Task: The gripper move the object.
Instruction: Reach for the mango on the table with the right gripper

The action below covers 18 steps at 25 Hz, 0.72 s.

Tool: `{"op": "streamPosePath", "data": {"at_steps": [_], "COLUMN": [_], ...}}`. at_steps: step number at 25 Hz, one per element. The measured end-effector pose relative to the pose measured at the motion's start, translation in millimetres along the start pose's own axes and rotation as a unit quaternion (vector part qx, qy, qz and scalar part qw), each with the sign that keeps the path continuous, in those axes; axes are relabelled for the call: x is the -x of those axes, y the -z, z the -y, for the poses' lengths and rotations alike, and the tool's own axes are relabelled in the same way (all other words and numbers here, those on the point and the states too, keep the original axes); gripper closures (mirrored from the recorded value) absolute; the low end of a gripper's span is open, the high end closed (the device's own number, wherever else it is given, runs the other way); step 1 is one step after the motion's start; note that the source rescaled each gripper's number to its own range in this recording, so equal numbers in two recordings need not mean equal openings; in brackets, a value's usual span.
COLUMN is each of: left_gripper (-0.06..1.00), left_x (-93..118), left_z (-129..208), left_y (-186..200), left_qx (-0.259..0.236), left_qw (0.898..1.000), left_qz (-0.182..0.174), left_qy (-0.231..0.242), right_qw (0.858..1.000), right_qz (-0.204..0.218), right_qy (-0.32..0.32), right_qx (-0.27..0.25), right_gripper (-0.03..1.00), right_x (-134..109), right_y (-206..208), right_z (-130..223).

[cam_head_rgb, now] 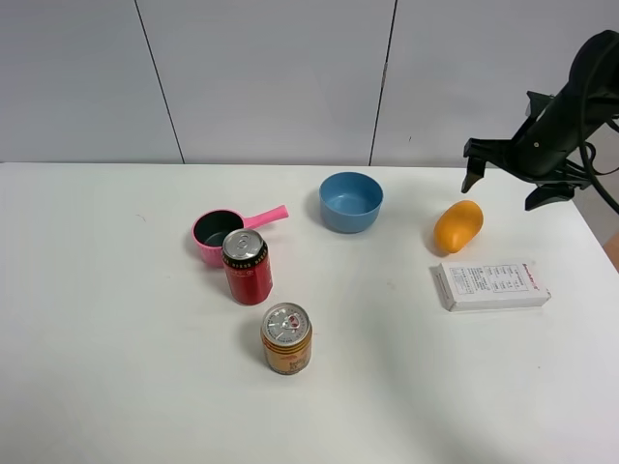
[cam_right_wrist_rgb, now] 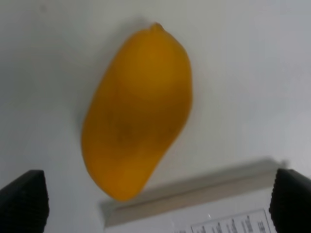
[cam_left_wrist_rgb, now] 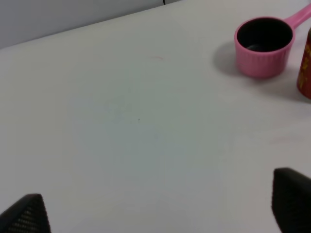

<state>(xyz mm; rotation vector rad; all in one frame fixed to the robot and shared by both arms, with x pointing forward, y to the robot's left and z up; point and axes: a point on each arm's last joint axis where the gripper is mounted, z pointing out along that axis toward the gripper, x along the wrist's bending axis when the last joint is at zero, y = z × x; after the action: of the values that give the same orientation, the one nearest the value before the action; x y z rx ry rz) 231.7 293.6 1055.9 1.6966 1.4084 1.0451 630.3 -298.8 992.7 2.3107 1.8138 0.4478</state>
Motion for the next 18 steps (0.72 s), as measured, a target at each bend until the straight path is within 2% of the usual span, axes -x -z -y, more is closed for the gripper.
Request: {"op": "streamPosePath", "data": {"at_steps": [8,18], "left_gripper": [-0.06,-0.06], "left_x": [0.0,0.0], "left_z": [0.0,0.0], "left_y": [0.0,0.0], "left_qx": [0.0,0.0], "left_qw": [1.0,1.0], "left_qz": [0.0,0.0], "left_qy": [0.0,0.0], "right_qw": [0.999,0.998], "right_qz": [-0.001,0.007], "right_qy": [0.022,0.029], "right_qx": [-0.027,-0.063], "right_gripper": [0.37,0.37], "right_x": [-17.2,-20.3], "right_y": [-30.9,-72.6], "right_z": [-7.6,0.1]}}
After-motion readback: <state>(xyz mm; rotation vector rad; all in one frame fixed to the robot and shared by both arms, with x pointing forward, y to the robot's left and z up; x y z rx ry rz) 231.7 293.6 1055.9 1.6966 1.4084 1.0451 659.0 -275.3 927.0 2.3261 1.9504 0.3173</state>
